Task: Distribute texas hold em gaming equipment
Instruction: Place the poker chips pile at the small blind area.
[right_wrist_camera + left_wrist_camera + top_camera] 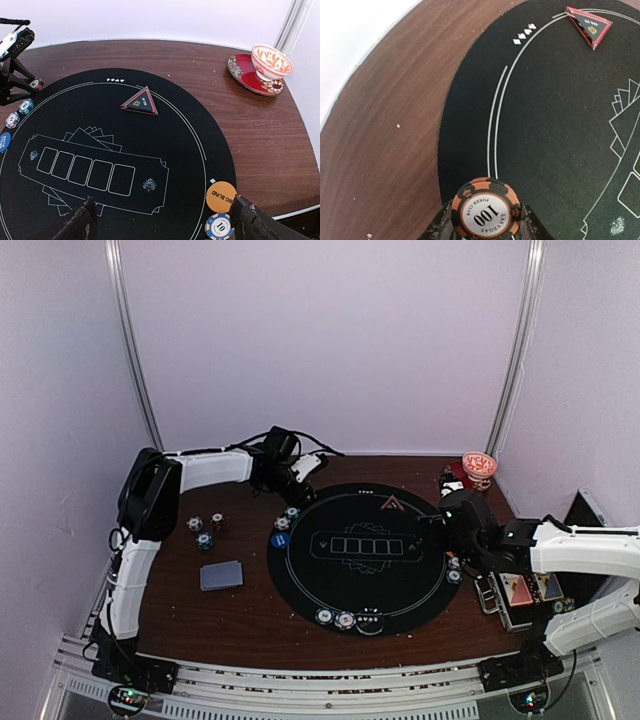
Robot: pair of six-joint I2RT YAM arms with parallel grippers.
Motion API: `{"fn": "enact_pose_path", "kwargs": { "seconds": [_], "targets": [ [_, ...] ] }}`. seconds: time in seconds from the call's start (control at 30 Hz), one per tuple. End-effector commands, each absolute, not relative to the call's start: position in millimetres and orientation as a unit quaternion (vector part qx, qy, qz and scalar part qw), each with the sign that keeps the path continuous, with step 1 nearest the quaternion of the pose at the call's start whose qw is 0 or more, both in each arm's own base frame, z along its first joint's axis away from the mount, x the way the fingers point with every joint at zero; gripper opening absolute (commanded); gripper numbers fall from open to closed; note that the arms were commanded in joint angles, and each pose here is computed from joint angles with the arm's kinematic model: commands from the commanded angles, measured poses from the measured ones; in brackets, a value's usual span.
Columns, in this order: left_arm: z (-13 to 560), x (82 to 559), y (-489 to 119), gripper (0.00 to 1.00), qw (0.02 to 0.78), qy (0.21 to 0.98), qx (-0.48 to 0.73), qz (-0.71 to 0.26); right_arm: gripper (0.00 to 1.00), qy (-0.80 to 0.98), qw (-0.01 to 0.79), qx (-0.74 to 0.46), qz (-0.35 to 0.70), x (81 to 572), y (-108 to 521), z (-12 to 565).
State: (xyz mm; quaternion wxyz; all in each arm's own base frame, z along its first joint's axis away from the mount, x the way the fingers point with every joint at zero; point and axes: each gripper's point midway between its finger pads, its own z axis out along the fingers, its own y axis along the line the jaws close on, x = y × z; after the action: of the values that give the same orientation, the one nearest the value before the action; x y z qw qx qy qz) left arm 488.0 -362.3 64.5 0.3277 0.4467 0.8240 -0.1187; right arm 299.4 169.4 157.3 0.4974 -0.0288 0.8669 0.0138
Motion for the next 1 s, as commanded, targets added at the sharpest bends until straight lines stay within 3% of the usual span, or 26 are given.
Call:
{"fn": "enact_pose_path", "kwargs": {
  "seconds": [0.0, 0.97],
  "targets": [
    [64.2, 502.9, -363.8, 0.29, 0.344, 0.824, 0.438, -0.109, 0.93, 0.866, 0.499, -0.03, 0.011, 297.9, 170.1, 154.7],
    [27.5, 504.9, -349.7, 0.3, 0.313, 0.842, 0.432, -0.075, 0.93, 0.867, 0.497, -0.032, 0.011, 298.1, 170.7, 153.4]
  ]
}}
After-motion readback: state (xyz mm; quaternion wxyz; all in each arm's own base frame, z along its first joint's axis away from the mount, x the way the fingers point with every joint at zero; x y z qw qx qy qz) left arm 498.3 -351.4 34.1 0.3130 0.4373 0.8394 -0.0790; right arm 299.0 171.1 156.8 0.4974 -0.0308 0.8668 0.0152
